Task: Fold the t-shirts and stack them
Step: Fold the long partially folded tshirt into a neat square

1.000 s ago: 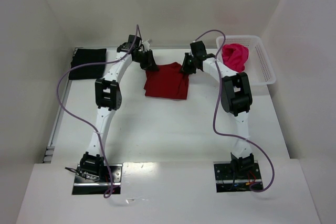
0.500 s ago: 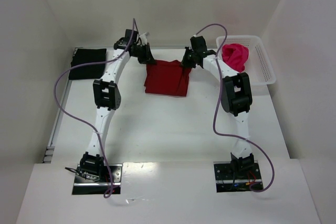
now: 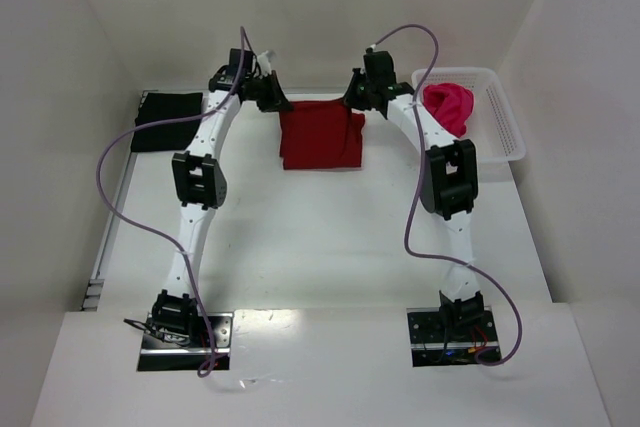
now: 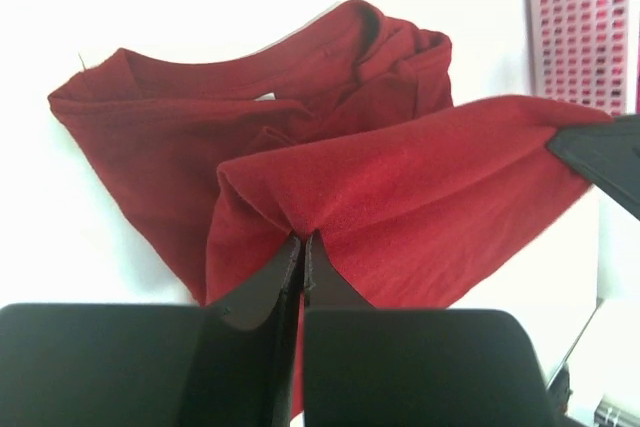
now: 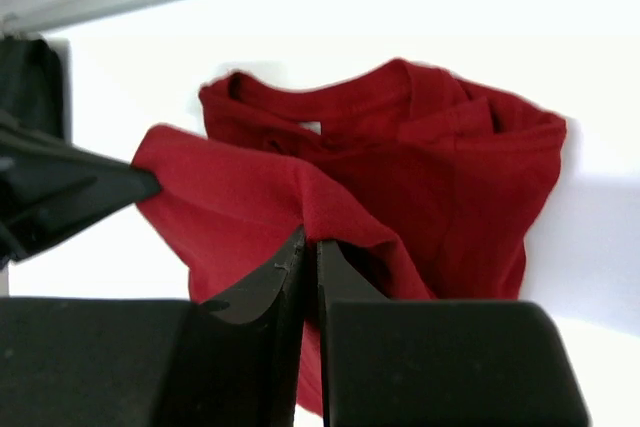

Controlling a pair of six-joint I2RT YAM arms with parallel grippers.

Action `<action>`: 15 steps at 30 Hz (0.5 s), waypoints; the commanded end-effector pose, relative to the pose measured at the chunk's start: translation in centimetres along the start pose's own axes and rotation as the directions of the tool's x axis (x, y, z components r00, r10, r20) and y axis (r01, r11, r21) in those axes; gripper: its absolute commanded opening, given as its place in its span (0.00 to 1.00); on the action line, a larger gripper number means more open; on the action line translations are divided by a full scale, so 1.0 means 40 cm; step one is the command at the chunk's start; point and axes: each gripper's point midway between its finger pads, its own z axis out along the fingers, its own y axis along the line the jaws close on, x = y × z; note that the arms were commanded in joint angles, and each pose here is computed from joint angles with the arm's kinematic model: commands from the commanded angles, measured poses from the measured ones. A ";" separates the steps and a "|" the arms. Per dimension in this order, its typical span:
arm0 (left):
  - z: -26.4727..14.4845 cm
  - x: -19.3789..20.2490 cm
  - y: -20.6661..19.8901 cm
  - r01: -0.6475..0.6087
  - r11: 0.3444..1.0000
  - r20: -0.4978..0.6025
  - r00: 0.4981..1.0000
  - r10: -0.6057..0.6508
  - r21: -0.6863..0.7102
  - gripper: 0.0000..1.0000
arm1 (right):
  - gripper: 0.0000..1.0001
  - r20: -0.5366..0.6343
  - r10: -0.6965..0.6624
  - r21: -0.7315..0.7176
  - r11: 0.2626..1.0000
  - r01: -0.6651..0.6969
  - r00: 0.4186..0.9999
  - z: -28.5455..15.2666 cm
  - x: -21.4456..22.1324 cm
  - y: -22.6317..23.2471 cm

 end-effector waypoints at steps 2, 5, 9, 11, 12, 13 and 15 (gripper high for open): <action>-0.020 -0.061 0.037 0.020 1.000 0.080 0.997 -0.019 -0.009 0.00 | 0.13 0.061 0.010 0.060 0.998 -0.013 0.998 0.055 -0.059 -0.077; 0.003 -0.042 0.067 0.035 0.999 0.064 0.997 -0.034 -0.026 0.14 | 0.31 0.024 0.007 0.082 0.997 -0.009 1.000 0.080 -0.022 -0.104; 0.009 -0.049 0.111 0.047 0.996 0.085 0.996 -0.041 -0.071 0.58 | 0.67 0.020 0.008 0.108 0.994 -0.010 1.000 0.105 -0.004 -0.130; -0.002 -0.061 0.118 0.048 0.996 0.097 0.994 -0.041 -0.073 0.67 | 0.74 0.025 0.008 0.116 0.993 -0.011 1.000 0.105 -0.006 -0.134; -0.002 -0.059 0.112 0.047 0.997 0.092 0.995 -0.041 -0.061 0.79 | 0.77 0.029 0.007 0.124 0.992 -0.011 1.000 0.105 -0.008 -0.137; -0.002 -0.061 0.106 0.030 0.998 0.093 0.995 -0.026 -0.047 0.85 | 0.79 0.042 0.005 0.117 0.993 -0.010 0.999 0.091 -0.024 -0.126; -0.022 -0.076 0.099 0.026 0.999 0.103 0.994 -0.023 -0.035 0.92 | 0.84 0.042 0.005 0.117 0.993 -0.010 0.999 0.079 -0.022 -0.124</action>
